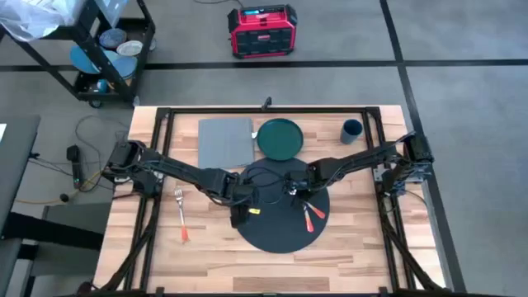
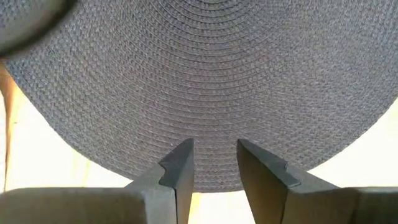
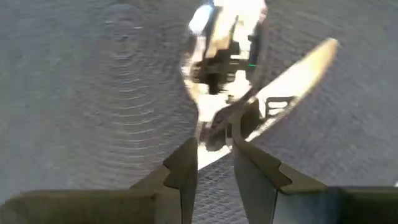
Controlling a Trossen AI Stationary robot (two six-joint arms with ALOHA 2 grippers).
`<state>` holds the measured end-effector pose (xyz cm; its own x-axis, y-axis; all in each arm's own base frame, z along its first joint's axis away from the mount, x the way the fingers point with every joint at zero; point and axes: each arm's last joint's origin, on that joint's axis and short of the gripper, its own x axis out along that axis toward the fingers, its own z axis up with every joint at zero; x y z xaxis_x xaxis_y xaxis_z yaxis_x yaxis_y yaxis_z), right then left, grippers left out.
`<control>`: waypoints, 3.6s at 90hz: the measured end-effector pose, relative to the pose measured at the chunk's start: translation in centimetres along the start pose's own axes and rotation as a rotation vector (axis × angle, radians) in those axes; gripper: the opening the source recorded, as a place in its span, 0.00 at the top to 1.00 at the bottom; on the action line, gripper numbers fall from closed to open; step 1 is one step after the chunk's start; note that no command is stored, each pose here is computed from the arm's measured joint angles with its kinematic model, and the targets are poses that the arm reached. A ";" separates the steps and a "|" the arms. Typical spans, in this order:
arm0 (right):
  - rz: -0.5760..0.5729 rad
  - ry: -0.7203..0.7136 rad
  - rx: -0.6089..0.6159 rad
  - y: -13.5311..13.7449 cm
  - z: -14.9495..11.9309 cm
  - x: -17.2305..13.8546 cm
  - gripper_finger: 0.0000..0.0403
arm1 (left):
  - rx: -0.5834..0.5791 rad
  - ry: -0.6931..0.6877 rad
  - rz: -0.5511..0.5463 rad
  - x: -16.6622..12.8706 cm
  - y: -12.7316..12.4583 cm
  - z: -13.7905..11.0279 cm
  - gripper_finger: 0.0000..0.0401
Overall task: Set table place
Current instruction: Put the orange spoon on the blue placemat to the right of the orange table knife
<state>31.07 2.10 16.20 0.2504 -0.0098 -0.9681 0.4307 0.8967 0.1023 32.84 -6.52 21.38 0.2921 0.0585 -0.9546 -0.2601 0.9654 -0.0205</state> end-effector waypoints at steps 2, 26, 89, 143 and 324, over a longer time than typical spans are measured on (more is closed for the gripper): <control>0.001 0.001 -0.001 0.0 0.0 0.0 0.76 | -0.002 0.001 0.000 0.0 0.0 0.0 0.74; 0.001 0.001 0.004 0.0 0.0 0.0 0.68 | -0.008 0.001 0.000 0.0 0.0 0.0 0.74; 0.014 -0.015 0.001 0.2 -0.1 0.2 0.71 | -0.008 0.001 -0.001 0.0 0.0 0.0 0.74; 0.025 0.014 0.021 -0.2 -0.8 0.9 0.87 | -0.006 0.000 -0.001 0.0 0.0 0.0 0.74; -0.009 0.037 0.061 -0.8 0.5 0.3 0.69 | 0.038 0.093 -0.056 -0.4 -0.1 -0.8 0.74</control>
<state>31.22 1.12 15.95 0.2148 -0.0008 -0.9767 0.4855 0.8678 0.1061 31.99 -6.86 21.49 0.2181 -0.0179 -0.9758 -0.2105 0.9754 -0.0650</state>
